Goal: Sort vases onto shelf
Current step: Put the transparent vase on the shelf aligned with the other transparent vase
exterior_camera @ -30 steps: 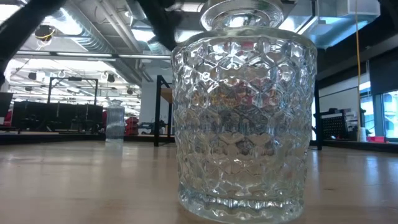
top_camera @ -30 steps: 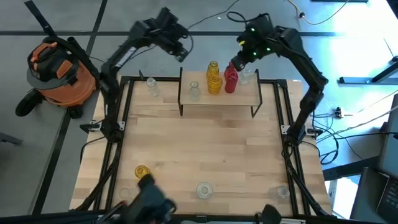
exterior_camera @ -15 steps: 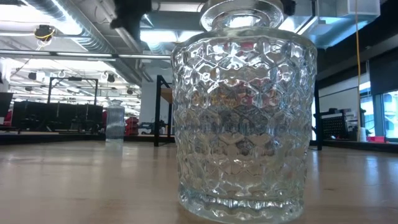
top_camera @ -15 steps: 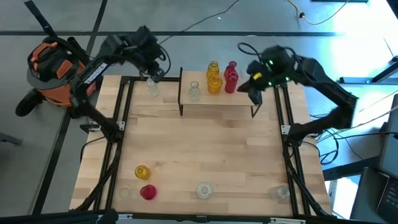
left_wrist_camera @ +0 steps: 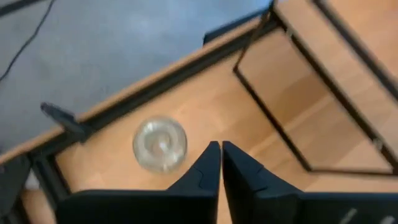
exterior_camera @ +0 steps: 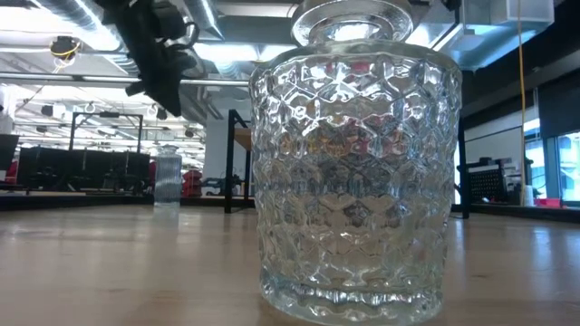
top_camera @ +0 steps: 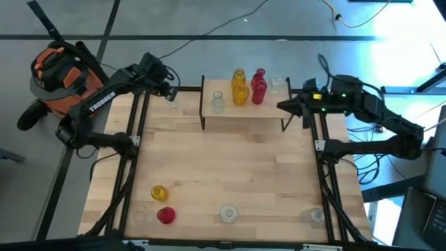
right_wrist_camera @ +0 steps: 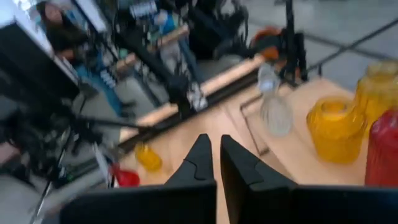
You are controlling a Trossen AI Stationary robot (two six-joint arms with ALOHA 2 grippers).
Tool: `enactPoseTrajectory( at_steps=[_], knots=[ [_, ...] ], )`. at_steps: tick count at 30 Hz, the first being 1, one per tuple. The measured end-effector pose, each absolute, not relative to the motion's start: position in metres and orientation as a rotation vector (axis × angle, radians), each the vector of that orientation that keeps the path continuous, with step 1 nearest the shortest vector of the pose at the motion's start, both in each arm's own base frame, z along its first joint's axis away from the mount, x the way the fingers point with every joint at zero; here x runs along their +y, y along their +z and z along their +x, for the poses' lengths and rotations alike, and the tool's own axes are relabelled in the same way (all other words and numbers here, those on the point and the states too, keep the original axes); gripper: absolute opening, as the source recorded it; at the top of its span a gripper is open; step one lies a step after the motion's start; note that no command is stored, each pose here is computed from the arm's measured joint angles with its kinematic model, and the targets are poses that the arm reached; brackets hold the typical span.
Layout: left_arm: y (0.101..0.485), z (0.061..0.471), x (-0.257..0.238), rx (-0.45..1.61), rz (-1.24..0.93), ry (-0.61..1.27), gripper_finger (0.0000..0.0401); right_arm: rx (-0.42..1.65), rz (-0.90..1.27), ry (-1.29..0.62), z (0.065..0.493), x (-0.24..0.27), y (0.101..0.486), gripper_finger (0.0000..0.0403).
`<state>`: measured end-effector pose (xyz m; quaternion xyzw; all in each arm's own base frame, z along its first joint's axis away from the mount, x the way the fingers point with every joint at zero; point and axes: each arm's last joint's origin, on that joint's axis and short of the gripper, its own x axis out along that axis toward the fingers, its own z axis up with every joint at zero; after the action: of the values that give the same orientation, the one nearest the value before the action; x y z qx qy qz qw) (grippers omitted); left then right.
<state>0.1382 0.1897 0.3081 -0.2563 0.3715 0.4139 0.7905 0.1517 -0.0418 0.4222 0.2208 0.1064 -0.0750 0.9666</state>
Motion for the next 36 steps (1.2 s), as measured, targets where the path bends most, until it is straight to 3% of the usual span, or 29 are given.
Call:
enactPoseTrajectory(
  at_steps=[3,12,16,21,36],
  knots=[
    [0.306,0.134,0.202,0.76,-0.57,0.892,0.0043,0.162,0.434,-0.179,0.152,-0.043,0.427,0.0],
    [0.288,0.122,0.228,0.786,-0.671,0.917,0.0202,0.054,0.487,-0.177,0.166,-0.048,0.435,0.0],
    [0.278,0.125,0.235,0.825,-0.69,0.906,0.0247,0.057,0.491,-0.188,0.171,-0.05,0.433,0.0],
    [0.268,0.127,0.237,0.917,-0.678,0.922,0.0263,0.038,0.521,-0.18,0.174,-0.051,0.434,0.0],
    [0.236,0.137,0.253,1.04,-0.72,0.906,0.0255,0.038,0.536,-0.184,0.174,-0.051,0.434,0.0]
  ],
)
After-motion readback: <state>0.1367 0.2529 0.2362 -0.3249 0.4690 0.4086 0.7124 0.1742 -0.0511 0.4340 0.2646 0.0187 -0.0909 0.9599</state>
